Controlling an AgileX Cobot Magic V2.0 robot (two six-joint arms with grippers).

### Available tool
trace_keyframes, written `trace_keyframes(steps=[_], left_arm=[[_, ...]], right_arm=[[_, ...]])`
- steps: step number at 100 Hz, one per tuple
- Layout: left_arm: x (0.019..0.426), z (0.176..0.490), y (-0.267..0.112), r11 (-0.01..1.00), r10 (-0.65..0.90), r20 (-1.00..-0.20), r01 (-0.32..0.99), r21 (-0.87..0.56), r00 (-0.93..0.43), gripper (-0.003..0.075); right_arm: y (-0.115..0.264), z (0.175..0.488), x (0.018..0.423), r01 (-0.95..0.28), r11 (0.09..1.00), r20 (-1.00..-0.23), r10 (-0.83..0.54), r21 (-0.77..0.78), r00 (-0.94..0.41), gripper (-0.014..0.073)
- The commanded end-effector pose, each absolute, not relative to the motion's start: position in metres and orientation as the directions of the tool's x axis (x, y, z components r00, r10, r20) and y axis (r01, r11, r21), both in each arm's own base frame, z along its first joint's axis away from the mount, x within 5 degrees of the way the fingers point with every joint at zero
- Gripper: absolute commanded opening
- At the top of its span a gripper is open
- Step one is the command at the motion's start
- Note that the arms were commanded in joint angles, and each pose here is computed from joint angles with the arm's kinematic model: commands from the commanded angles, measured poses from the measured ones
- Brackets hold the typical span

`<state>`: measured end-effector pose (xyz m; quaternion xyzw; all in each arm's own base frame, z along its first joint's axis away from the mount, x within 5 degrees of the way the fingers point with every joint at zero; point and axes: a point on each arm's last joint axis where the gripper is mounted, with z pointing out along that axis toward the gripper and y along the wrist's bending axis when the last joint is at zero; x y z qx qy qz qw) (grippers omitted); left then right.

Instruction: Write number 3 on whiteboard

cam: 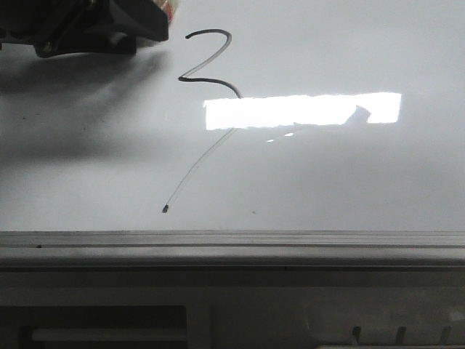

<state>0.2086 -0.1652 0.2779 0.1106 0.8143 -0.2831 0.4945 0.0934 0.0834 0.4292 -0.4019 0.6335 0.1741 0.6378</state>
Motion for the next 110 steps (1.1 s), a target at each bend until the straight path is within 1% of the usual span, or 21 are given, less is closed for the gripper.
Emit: trace_keyframes(steps=[1,42,47,55,64,76,89,94,99,102,110], left_arm=[[0.216,0.277,-0.161,0.827,-0.130,-0.856,0.420,-0.372,-0.501,0.0414],[0.216,0.277,-0.161,0.827,-0.131,-0.856,0.421,-0.372,-0.499,0.0412],[0.216,0.277,-0.162,0.827,-0.133,-0.857,0.421,-0.373,-0.498,0.0424],[0.216,0.279,-0.162,0.824,-0.136,-0.860,0.425,-0.374,-0.493,0.0476],[0.214,0.285,-0.160,0.820,-0.146,-0.869,0.434,-0.373,-0.472,0.0515],[0.210,0.295,-0.157,0.811,-0.168,-0.886,0.451,-0.373,-0.432,0.0516],[0.200,0.317,-0.149,0.790,-0.225,-0.909,0.480,-0.381,-0.352,0.0513],[0.194,0.327,-0.144,0.781,-0.249,-0.915,0.493,-0.383,-0.317,0.0507],[0.187,0.337,-0.139,0.773,-0.268,-0.922,0.509,-0.379,-0.280,0.0475],[0.181,0.345,-0.134,0.770,-0.272,-0.931,0.525,-0.362,-0.244,0.0445],[0.165,0.363,-0.122,0.769,-0.272,-0.949,0.557,-0.314,-0.159,0.0313]], right_arm=[[0.081,0.441,0.093,-0.704,0.654,-0.959,-0.228,-0.277,0.166,-0.0062],[0.082,0.440,0.093,-0.713,0.645,-0.960,-0.232,-0.273,0.158,-0.0062],[0.082,0.440,0.093,-0.714,0.644,-0.960,-0.233,-0.273,0.157,-0.0062],[0.082,0.440,0.092,-0.715,0.644,-0.960,-0.233,-0.273,0.157,-0.0062],[0.082,0.440,0.092,-0.717,0.642,-0.960,-0.233,-0.271,0.155,-0.0062],[0.082,0.440,0.092,-0.718,0.642,-0.960,-0.232,-0.271,0.154,-0.0062],[0.082,0.440,0.092,-0.718,0.642,-0.961,-0.231,-0.269,0.154,-0.0062],[0.082,0.440,0.092,-0.718,0.642,-0.961,-0.230,-0.270,0.155,-0.0062],[0.081,0.441,0.090,-0.718,0.642,-0.961,-0.227,-0.269,0.158,-0.0062],[0.081,0.441,0.090,-0.717,0.643,-0.961,-0.226,-0.270,0.160,-0.0062],[0.079,0.442,0.087,-0.715,0.644,-0.961,-0.222,-0.273,0.168,-0.0062]])
